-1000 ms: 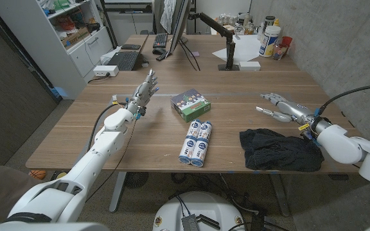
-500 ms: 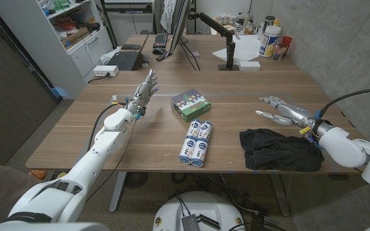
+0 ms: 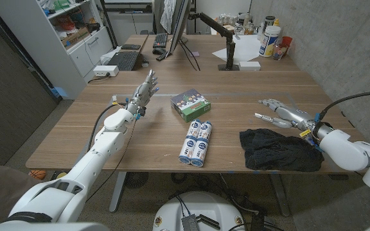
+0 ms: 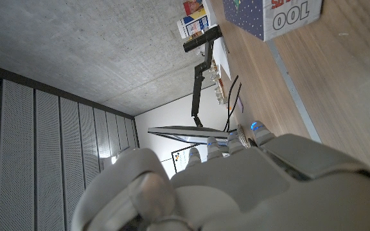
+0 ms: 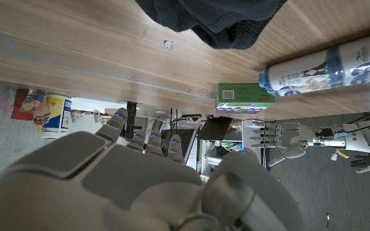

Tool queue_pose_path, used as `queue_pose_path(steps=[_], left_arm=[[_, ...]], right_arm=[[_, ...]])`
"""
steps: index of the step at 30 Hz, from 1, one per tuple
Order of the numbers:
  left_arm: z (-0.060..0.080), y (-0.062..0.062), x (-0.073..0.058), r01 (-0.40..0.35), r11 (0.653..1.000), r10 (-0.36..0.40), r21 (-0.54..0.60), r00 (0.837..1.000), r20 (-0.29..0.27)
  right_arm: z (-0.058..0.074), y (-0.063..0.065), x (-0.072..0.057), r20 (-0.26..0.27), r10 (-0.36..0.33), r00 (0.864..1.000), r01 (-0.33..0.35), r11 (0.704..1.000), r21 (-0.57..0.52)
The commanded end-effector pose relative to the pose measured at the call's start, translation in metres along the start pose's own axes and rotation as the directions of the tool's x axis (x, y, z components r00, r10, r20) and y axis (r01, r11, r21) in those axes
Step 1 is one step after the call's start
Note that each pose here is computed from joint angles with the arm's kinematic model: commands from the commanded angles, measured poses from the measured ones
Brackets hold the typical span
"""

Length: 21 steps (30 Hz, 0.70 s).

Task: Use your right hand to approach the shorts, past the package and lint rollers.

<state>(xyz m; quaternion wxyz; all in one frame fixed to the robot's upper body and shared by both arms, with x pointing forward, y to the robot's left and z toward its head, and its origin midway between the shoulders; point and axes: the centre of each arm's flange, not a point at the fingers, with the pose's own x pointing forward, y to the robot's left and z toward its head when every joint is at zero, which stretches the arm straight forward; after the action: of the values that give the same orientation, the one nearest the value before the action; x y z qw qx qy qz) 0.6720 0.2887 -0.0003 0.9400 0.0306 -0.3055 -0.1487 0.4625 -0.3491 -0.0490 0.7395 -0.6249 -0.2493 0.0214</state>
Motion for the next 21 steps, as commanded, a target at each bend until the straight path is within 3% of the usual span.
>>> queue_pose_path(steps=[1,21], left_arm=[[-0.002,0.002,0.0,-0.004,1.0,0.004,-0.006,1.0,-0.002],[-0.002,0.002,0.003,0.007,1.0,-0.007,-0.003,1.0,-0.003]], right_arm=[[0.006,0.007,-0.009,-0.005,0.034,0.999,-0.034,0.999,0.002],[0.006,0.015,-0.022,-0.049,0.027,0.998,-0.026,1.0,0.014]])
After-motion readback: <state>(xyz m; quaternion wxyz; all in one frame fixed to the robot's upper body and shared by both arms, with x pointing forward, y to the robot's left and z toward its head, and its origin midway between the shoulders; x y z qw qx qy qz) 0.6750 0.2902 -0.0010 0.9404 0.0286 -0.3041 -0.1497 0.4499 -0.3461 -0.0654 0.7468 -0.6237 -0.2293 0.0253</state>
